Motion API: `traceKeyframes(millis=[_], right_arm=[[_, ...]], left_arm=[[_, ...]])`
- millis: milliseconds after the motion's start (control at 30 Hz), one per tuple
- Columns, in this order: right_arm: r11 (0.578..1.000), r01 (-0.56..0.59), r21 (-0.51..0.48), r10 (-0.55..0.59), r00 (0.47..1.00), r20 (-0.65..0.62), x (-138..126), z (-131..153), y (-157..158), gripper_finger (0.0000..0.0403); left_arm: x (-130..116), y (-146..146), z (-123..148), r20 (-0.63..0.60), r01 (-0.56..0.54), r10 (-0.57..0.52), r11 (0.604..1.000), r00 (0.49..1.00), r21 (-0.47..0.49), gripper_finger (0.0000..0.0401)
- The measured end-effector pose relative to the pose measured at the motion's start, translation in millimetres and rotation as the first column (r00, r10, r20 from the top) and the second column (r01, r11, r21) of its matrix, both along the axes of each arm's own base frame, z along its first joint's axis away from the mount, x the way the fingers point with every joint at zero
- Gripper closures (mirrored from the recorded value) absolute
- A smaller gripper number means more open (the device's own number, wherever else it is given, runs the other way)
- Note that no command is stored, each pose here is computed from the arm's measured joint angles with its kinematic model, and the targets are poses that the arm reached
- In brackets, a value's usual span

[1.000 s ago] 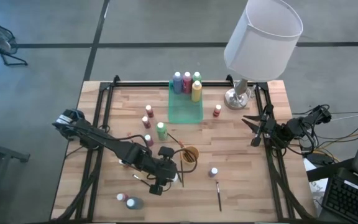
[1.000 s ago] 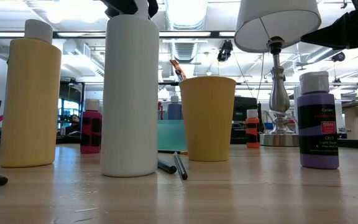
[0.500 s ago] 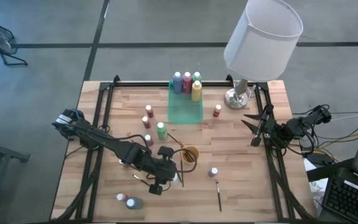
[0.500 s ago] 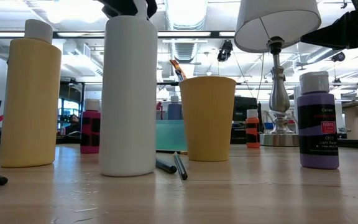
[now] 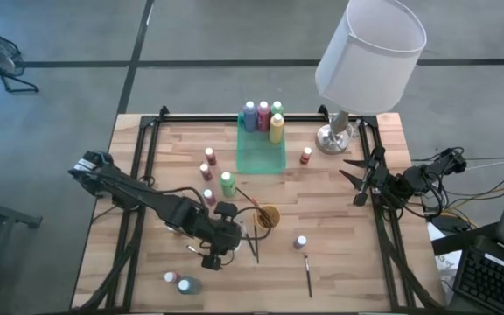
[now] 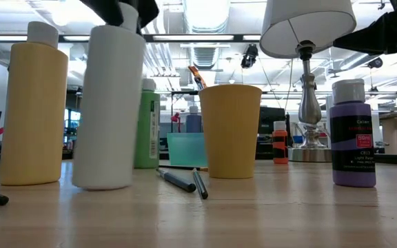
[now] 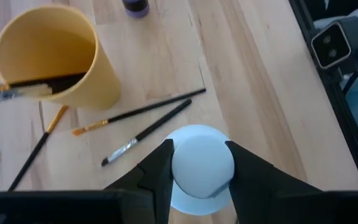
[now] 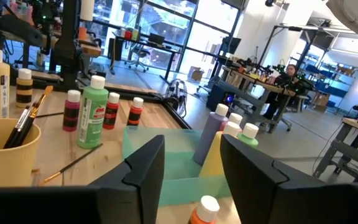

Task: Pick & Place Paint Supplies
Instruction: Put the white paint bottle into the green bin

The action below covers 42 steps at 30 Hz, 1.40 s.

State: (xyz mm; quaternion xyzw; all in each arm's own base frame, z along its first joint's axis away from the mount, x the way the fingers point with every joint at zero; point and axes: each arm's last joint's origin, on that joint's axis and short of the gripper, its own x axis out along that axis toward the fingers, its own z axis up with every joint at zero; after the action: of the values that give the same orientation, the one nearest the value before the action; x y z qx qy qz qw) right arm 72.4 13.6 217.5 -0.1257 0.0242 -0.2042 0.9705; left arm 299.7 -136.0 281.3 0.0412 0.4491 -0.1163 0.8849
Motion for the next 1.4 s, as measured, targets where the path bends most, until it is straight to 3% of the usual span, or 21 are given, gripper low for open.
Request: traceKeyframes(millis=[167, 400, 667, 900, 1067, 1267, 1400], right_arm=[[1.000, 0.000, 0.000, 0.000, 1.000, 0.000, 0, 0, 0, 0.0238], [1.000, 0.000, 0.000, 0.000, 1.000, 0.000, 0, 0, 0, 0.0225], [1.000, 0.001, 0.000, -0.001, 1.000, 0.000, 0, 0, 0, 0.0213], [1.000, 0.000, 0.000, 0.000, 1.000, 0.000, 0, 0, 0, 0.0204], [1.000, 0.000, 0.000, 0.000, 1.000, 0.000, 0, 0, 0, 0.0209], [1.000, 0.000, 0.000, 0.000, 1.000, 0.000, 0, 0, 0, 0.0226], [1.000, 0.000, 0.000, 0.000, 1.000, 0.000, 0, 0, 0, 0.0237]], left_arm=[[-13, 6, 15, 0.010, -0.033, 0.033, 0.999, 0.999, -0.017, 0.0276], [-32, 17, 46, 0.118, -0.115, 0.122, 0.991, 0.985, -0.068, 0.0276], [-54, 37, 78, 0.277, -0.267, 0.271, 0.962, 0.922, -0.052, 0.0276], [-56, 68, 110, 0.464, -0.481, 0.395, 0.873, 0.793, 0.078, 0.0276], [-41, 99, 131, 0.567, -0.583, 0.439, 0.807, 0.697, 0.092, 0.0276], [-31, 146, 145, 0.589, -0.686, 0.513, 0.721, 0.624, 0.099, 0.0276], [-22, 174, 140, 0.559, -0.705, 0.551, 0.704, 0.620, 0.087, 0.0276]])
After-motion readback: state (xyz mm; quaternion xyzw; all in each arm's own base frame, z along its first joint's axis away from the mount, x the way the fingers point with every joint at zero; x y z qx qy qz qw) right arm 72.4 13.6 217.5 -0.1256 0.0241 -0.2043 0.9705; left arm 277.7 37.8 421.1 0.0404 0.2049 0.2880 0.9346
